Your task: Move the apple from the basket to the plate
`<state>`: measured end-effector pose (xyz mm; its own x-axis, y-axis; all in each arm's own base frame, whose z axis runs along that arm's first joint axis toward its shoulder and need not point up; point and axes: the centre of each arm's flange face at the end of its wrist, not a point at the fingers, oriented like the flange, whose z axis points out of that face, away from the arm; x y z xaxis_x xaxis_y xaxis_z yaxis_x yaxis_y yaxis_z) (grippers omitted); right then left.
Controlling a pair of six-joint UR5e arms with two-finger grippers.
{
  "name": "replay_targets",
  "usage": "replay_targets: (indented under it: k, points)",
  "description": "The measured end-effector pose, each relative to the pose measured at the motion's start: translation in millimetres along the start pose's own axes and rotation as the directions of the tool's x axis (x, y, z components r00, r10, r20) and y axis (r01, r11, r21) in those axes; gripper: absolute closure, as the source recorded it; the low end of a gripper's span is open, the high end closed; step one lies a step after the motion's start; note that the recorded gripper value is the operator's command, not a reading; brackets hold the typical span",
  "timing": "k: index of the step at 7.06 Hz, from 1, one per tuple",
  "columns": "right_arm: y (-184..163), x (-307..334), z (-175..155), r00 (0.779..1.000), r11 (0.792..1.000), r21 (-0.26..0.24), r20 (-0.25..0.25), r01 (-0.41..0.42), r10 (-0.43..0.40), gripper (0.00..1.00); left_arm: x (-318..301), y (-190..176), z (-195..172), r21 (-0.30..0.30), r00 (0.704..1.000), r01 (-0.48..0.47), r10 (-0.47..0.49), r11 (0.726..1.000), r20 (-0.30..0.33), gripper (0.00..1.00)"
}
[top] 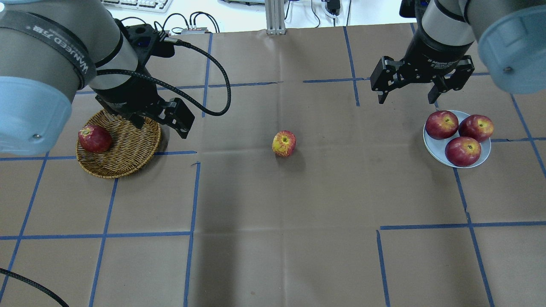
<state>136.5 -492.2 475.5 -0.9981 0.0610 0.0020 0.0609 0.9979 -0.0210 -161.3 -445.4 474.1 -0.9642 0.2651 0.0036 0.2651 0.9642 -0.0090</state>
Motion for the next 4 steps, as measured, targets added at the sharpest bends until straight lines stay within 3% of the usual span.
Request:
replay_targets:
  k: [4]
  points:
    - [-8.4,-137.7,53.0,1.000,0.997,0.068,0.004,-0.030,0.029,0.00,-3.0,-0.8,12.3,-0.024,1.000,0.004,-0.004,1.000,0.002,0.01]
